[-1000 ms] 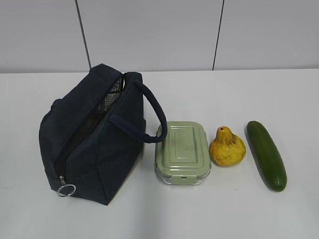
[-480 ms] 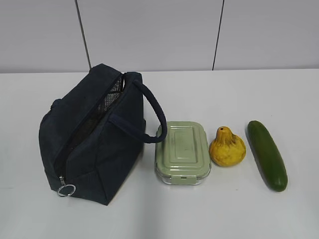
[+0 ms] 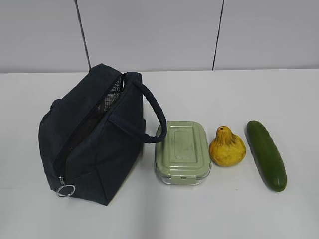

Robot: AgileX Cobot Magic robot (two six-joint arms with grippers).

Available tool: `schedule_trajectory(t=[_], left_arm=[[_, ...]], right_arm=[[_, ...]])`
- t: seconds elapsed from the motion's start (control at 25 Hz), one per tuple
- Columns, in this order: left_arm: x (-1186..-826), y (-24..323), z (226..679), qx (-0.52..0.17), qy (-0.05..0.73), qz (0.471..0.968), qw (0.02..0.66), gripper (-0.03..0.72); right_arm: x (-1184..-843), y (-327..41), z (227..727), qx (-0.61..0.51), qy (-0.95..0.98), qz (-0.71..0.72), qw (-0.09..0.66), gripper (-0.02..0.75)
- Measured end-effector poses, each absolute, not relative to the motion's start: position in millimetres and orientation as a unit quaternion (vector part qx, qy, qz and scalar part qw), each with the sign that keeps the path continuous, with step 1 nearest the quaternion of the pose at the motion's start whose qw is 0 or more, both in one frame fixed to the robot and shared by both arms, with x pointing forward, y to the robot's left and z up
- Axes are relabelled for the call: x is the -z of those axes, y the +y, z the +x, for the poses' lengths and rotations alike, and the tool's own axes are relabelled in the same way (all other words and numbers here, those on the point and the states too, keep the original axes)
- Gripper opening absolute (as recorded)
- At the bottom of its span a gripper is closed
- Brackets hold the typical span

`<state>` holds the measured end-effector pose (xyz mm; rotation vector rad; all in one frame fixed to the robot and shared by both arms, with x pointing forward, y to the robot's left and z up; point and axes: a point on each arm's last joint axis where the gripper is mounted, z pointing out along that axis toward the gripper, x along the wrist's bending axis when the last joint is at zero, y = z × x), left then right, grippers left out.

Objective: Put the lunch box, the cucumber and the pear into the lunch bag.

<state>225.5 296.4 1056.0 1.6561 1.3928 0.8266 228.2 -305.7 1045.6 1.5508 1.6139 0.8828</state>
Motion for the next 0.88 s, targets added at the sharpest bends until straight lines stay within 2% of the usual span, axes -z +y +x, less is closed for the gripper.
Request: schedule_trajectory(t=[0.16,0.32,0.4,0.56,0.68,0.88], left_arm=[[-1058,289,238,-0.267,0.546,0.681,0.409,0.255],[-1059,278,270,-0.186,0.556,0.716,0.38,0.269],[-1066,266,289,-0.147,0.551,0.718,0.399,0.275],[-1090,251,324,-0.134,0.513,0.742,0.41,0.278],[-1101,243,351,-0.14,0.486,0.77,0.389,0.29],[-1095,231,394,-0.119,0.47,0.804,0.345,0.309]], right_arm=[[-1052,-303,235,-0.339,0.634,0.607,0.339,0.515],[-1065,-300,265,-0.292,0.658,0.63,0.291,0.515],[-1074,-297,287,-0.281,0.665,0.639,0.266,0.515],[-1089,-290,339,-0.259,0.676,0.654,0.221,0.515],[-1094,-286,379,-0.246,0.683,0.656,0.208,0.515],[-1089,-280,458,-0.218,0.704,0.648,0.192,0.515]])
